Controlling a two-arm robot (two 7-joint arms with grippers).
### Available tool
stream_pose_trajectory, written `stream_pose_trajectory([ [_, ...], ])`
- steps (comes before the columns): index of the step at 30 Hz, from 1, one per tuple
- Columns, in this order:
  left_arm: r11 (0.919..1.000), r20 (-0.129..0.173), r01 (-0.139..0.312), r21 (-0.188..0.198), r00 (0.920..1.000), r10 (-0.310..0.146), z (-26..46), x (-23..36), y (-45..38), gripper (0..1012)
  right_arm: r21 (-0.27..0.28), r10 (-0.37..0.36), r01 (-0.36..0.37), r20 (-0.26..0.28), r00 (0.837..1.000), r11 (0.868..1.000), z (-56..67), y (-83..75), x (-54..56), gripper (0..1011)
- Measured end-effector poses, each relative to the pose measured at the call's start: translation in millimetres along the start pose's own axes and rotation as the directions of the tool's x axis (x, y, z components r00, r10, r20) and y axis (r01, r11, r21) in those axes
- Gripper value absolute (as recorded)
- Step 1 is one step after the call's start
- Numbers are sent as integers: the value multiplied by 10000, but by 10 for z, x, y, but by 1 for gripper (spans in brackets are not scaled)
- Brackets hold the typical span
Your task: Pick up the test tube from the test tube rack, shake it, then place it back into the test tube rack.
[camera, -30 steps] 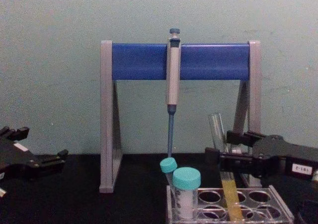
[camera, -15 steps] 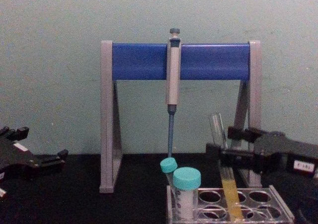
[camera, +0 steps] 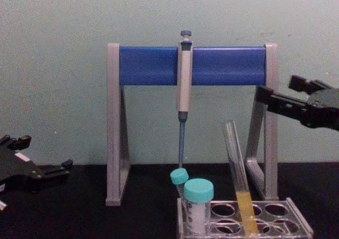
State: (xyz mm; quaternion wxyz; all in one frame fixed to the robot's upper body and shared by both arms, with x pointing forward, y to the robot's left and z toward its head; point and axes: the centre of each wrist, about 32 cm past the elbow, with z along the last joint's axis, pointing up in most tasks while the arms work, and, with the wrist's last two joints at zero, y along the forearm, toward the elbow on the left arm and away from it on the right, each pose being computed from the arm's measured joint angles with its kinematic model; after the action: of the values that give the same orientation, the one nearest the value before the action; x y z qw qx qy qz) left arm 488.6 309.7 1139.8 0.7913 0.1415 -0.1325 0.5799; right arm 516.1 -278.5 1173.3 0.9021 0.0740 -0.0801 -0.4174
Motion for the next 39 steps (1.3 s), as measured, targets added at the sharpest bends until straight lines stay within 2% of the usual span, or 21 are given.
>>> stream_pose_trajectory([
  [2,10000,1,0,1,10000,0,0,0,0,1001,-248,-580,582,88,9983,9980,3,-14,-11,1000],
  [3,10000,0,0,0,10000,0,0,0,0,1001,-497,-1084,1092,169,9940,9928,2,-24,-18,1000],
  [5,10000,0,0,0,10000,0,0,0,0,1001,-786,-1452,1469,273,9890,9860,-4,-31,-25,1000],
  [7,10000,1,0,0,10000,0,0,0,0,1001,-1276,-1908,1954,470,9805,9724,-17,-35,-34,1000],
  [8,10000,0,0,0,10000,0,0,0,0,1001,-1640,-2130,2202,605,9752,9616,-31,-36,-36,1000],
  [11,10000,0,0,0,10000,0,0,0,0,1001,-2169,-2349,2452,726,9693,9449,-60,-33,-42,1000],
  [12,10000,0,0,0,10000,0,0,0,0,1001,-2498,-2468,2587,784,9659,9331,-83,-28,-46,1000],
  [18,10000,0,1,0,10000,-1,0,0,0,1001,-3612,-2626,2724,771,9618,8918,-166,-2,-49,1000],
  [24,10000,-1,0,0,10000,0,0,0,0,1001,-3950,-2618,2634,590,9633,8801,-205,14,-41,1000],
  [39,10000,0,0,0,10000,0,0,0,0,1001,-3904,-2627,2663,635,9628,8813,-196,10,-42,1000],
])
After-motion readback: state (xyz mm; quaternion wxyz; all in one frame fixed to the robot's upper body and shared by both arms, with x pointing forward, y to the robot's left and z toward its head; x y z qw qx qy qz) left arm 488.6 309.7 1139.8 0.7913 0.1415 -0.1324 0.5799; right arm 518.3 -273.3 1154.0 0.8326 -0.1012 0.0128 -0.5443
